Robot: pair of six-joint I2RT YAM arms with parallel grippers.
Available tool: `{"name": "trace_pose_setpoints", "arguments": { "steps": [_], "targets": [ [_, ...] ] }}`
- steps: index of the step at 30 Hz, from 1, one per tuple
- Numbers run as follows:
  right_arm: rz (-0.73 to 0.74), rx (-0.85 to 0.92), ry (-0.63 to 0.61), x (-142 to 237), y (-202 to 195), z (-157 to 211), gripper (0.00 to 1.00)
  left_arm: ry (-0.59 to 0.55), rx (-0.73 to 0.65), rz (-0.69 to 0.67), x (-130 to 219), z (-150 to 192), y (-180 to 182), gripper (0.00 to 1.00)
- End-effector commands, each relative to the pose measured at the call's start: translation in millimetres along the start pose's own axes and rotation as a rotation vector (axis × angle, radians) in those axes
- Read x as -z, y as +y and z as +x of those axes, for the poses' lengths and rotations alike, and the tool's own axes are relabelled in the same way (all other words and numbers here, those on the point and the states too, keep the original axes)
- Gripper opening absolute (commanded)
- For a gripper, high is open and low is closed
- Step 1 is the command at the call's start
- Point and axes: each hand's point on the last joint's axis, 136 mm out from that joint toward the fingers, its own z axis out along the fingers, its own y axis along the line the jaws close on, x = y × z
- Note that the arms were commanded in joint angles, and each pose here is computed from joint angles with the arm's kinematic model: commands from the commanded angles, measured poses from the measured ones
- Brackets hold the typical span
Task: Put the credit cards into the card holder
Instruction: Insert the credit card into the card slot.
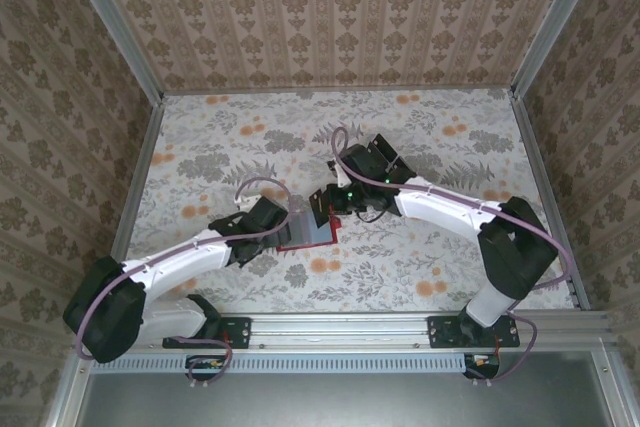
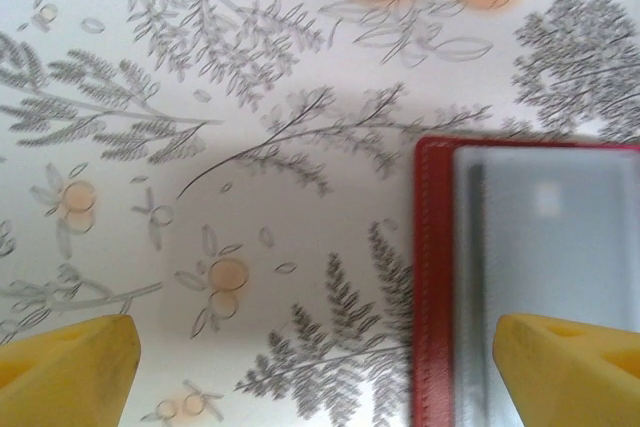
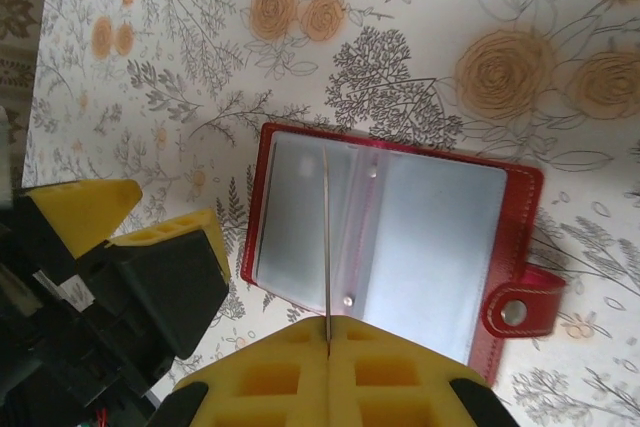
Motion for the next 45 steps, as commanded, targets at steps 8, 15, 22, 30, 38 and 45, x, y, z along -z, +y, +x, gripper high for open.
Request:
{"name": "trace_pose_setpoints", "arguments": {
  "steps": [8,15,22,30,38,45],
  "targets": [
    [0.034,-0.025,0.034,-42,-10,17,0.00,-0.018,-0.023,0.126,-10,-11,-35,1.00],
    [0.115,-0.033,0.060,-57,-37,33,0.00,0.010,-0.034,0.117,-19,3,-30,1.00],
    [0.155,-0.038,0.073,-61,-51,40,0.00,0.055,-0.051,0.071,-28,19,-17,1.00],
    [0.163,-0.043,0.080,-62,-54,42,0.00,0.105,-0.040,-0.032,-29,37,12,1.00],
    [0.113,-0.047,0.067,-57,-43,33,0.00,0.137,-0.030,-0.083,-33,44,25,1.00],
    [-0.038,-0.051,0.005,-46,-15,13,0.00,0.146,-0.031,-0.103,-33,47,30,1.00]
  ]
}}
